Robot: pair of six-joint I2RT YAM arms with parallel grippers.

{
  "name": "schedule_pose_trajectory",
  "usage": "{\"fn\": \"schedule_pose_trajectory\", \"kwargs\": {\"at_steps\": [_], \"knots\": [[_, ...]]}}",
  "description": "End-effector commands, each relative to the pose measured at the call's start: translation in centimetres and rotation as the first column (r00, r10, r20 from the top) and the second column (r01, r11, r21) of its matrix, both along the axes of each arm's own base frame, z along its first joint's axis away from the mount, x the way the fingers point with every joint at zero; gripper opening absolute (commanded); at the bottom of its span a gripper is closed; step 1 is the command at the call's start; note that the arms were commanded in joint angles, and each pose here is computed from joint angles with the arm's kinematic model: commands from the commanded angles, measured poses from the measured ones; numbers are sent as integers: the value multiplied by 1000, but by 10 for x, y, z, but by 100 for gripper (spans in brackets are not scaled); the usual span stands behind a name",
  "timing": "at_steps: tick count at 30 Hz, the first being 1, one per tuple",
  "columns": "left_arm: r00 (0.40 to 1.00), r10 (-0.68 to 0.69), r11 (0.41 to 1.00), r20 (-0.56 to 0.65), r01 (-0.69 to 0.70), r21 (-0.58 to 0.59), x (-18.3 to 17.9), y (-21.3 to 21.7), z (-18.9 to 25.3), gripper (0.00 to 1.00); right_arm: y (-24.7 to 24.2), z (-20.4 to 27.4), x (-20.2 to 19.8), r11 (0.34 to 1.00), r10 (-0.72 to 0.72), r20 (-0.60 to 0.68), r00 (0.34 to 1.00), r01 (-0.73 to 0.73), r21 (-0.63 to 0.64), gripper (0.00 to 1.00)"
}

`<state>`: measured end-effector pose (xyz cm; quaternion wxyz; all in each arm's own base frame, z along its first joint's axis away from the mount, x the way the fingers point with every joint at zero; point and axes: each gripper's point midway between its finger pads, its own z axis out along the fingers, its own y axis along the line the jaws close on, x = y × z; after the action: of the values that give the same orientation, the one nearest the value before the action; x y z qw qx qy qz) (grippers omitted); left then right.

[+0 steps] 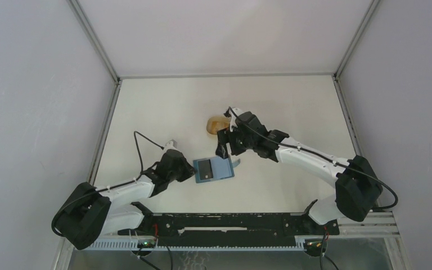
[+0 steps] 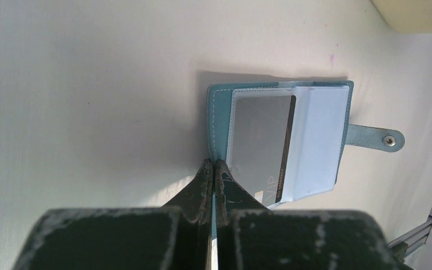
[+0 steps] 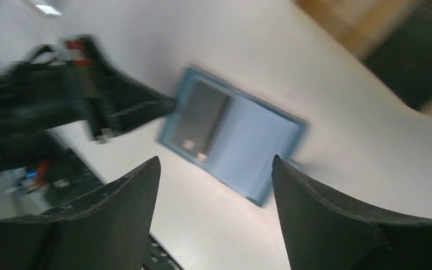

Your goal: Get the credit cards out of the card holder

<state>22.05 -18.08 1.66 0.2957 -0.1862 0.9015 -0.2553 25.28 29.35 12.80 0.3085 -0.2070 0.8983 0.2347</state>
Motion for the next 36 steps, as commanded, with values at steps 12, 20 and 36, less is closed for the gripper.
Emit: {"fn": "schedule_pose_trajectory", "kwargs": {"at_steps": [12, 20, 36], "knots": [[993, 63, 981, -104, -42, 190, -6, 28, -32, 0, 82, -46, -34, 881, 261, -356, 897, -70, 468, 76], [988, 62, 976, -140, -30, 214, -11, 30, -45, 0, 84, -72, -33, 893, 231, -403, 886, -28, 450, 75], [989, 38, 976, -145, -6, 216, -11, 28, -47, 0, 77, -86, 0, 893, 130, -328, 936, 34, 449, 75]]}}
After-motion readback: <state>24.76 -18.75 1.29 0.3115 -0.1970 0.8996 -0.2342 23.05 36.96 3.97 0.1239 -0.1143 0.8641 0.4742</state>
